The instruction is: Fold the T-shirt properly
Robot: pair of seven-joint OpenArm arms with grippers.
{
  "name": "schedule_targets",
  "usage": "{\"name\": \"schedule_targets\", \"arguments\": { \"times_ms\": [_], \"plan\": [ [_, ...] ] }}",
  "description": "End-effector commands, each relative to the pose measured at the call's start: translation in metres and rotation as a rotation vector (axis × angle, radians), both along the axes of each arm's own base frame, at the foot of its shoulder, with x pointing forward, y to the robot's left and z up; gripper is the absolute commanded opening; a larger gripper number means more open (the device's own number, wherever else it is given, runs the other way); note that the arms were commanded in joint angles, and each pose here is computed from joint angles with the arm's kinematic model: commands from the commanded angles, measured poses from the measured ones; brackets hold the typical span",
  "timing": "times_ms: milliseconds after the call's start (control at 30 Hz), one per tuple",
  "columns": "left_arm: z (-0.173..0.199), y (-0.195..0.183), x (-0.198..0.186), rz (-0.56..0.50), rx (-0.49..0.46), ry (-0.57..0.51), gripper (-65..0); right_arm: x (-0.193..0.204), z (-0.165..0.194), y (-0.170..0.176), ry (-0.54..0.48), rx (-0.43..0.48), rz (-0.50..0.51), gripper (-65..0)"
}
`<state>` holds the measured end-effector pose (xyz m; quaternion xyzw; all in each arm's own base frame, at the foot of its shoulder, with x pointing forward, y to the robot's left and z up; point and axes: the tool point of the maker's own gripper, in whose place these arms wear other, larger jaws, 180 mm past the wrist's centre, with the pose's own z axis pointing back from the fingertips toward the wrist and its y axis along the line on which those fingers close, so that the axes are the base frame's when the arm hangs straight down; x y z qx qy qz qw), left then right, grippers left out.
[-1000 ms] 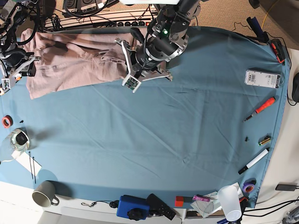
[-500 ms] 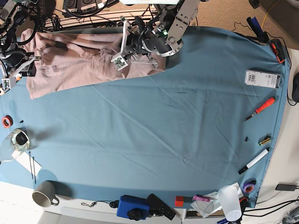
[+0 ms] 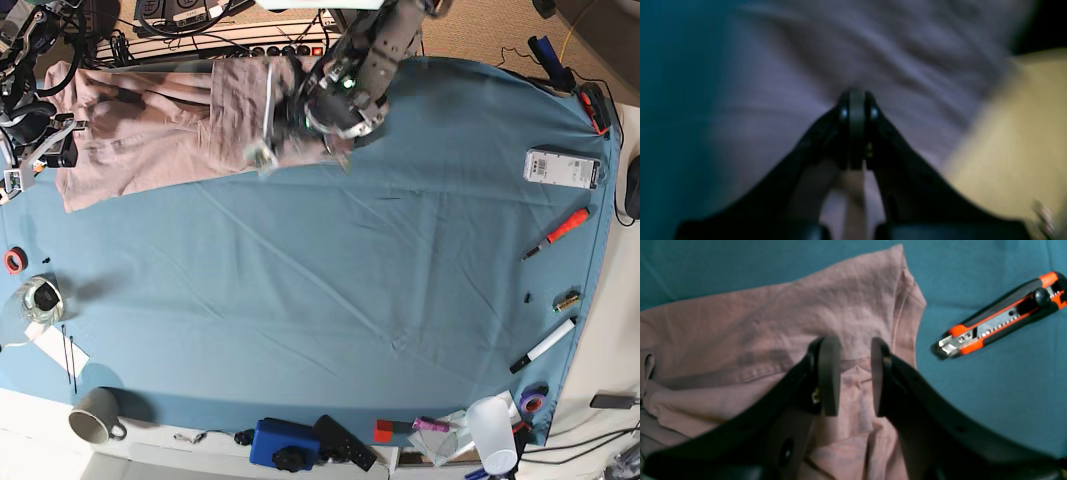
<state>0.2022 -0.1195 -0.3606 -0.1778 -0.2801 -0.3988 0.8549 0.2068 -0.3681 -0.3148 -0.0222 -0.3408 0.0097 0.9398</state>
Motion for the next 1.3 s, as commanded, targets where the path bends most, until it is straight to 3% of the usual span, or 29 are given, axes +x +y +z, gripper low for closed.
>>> {"name": "schedule_targets", "arguments": {
  "times_ms": [0, 167, 300, 467, 800, 1000, 1167, 1267],
  "plan": [
    [0.015, -0.006, 0.013, 0.012, -0.023, -0.032, -65.0, 0.008, 0.015, -0.004, -0.045, -0.025, 0.014, -48.6],
    [0.015, 0.018, 0.038, 0.1, -0.015, -0.044, -65.0, 0.008, 0.015, -0.004, -0.045, -0.025, 0.014, -48.6],
    [0.012, 0.039, 0.049, 0.194, -0.082, 0.013, -65.0, 0.009, 0.015, -0.004, -0.049, -0.025, 0.014, -48.6],
    [0.011, 0.063, 0.046, 0.181, -0.149, 0.059, -65.0, 0.01, 0.017, -0.004, -0.06, -0.024, 0.015, -48.6],
    [0.002, 0.136, 0.053, 0.262, -0.102, 0.065, -65.0, 0.009, 0.015, -0.006, -0.05, -0.025, 0.004, -48.6],
    [0.007, 0.16, 0.049, 0.3, -0.15, 0.077, -65.0, 0.005, 0.026, -0.021, -0.082, -0.036, -0.054, -48.5],
    [0.013, 0.16, 0.032, 0.284, -0.197, 0.094, -65.0, -0.004, 0.035, -0.038, -0.091, -0.057, -0.111, -38.8],
    [0.013, 0.157, 0.022, 0.272, -0.209, 0.105, -65.0, -0.009, 0.03, -0.037, -0.057, -0.052, -0.113, -38.7]
  ]
}}
